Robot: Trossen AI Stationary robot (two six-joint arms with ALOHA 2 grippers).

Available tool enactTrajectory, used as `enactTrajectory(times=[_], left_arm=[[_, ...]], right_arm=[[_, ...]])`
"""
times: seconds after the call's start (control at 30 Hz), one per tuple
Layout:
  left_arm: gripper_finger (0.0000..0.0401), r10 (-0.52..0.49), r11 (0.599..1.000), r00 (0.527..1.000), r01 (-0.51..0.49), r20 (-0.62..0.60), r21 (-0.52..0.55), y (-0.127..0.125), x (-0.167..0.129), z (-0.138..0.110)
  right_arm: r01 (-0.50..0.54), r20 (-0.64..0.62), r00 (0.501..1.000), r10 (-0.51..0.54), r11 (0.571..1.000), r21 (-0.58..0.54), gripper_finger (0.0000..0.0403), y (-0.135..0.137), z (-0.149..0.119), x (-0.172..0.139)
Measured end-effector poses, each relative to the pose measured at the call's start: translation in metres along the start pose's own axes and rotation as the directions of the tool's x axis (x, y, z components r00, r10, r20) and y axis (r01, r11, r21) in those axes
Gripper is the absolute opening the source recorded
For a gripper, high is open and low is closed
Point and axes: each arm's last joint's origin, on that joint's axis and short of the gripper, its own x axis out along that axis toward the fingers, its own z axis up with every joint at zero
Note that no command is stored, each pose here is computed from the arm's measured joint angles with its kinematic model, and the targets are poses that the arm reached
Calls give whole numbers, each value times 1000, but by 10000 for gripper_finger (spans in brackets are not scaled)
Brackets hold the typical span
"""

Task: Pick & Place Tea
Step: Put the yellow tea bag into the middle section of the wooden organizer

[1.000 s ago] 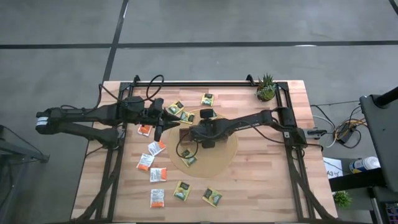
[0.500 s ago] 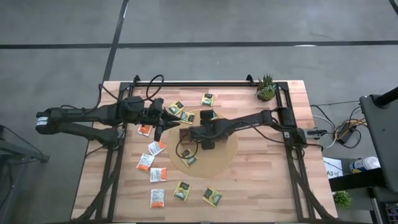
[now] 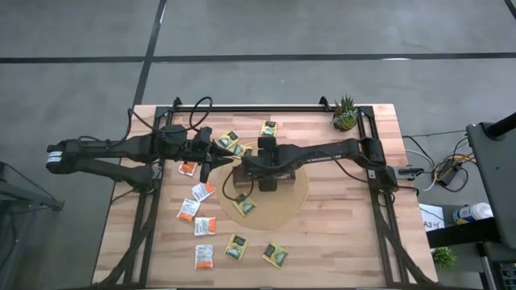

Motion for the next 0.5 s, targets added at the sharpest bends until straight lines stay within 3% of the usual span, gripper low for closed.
enactTrajectory(times=[0.2, 0.33, 0.5], left_arm=[[108, 0, 1000, 1000, 0, 0, -4, 0, 0, 0], [108, 0, 1000, 1000, 0, -1, -3, 0, 0, 0], [108, 1, 1000, 1000, -1, -3, -4, 0, 0, 0]], right_arm=[[-60, 52, 997, 56, 996, 67, 156, -8, 5, -30], [-213, 119, 972, 201, 972, 99, 160, -11, 7, -52], [-365, 161, 922, 352, 929, 59, 160, -6, 8, -62]])
